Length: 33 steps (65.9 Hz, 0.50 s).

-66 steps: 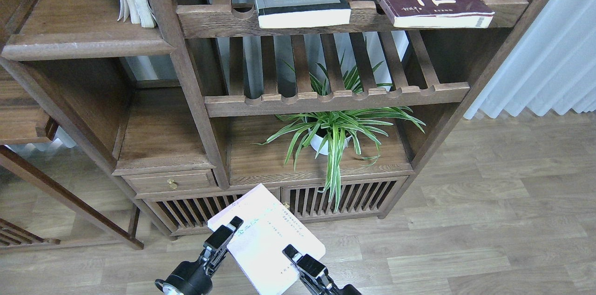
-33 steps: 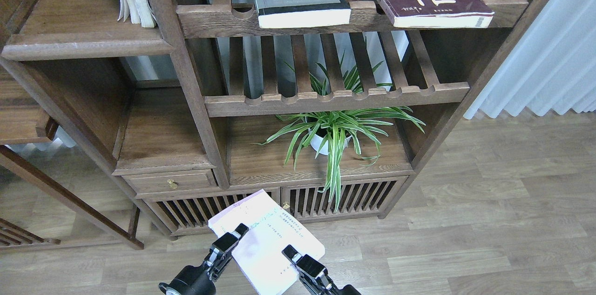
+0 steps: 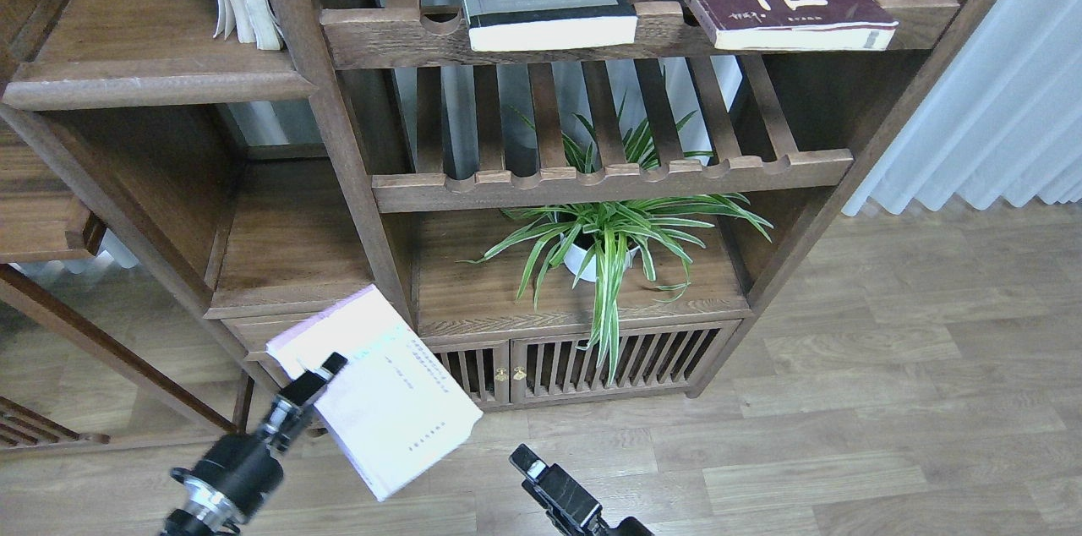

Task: Organize books on shelf
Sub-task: 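Carry the white book with the left gripper onto the shelf beside the robot's left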

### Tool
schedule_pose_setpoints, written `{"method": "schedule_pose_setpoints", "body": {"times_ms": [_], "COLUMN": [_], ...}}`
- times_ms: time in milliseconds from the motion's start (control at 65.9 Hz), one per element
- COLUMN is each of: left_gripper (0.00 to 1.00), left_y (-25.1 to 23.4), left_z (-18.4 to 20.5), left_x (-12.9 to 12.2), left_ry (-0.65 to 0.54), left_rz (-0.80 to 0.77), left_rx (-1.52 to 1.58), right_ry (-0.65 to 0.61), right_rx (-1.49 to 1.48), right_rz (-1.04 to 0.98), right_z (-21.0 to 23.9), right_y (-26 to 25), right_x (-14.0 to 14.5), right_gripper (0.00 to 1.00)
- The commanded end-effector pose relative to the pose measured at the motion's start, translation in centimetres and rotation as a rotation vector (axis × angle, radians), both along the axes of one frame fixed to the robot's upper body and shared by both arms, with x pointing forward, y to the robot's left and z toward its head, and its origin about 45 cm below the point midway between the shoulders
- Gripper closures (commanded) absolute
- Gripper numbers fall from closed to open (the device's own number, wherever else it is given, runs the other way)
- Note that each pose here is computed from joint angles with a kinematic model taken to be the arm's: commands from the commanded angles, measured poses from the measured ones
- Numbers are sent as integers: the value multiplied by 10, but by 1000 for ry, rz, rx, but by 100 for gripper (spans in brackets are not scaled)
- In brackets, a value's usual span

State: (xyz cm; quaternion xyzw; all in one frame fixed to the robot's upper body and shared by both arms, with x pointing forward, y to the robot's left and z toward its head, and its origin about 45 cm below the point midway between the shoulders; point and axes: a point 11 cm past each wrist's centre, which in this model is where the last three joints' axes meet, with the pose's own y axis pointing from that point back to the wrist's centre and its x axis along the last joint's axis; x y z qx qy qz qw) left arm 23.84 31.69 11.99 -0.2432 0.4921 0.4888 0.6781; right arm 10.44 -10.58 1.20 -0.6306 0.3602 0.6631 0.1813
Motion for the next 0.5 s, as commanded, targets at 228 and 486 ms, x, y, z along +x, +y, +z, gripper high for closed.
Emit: {"method": "schedule_pose_setpoints", "body": {"times_ms": [228,486], "left_gripper": [94,93], "left_y": [65,91], "left_z": [120,216], "left_x": [82,117], "left_ry": [-310,-500], "left_rz": [45,62], "left_rx": [181,260], "right_ry": [15,20], "right_rx": [-16,-25], "right_rz": [8,9], "right_z": [-6,-9], "right_y": [-2,-4], "right_x": [-4,-4], "right_gripper": [0,0]}}
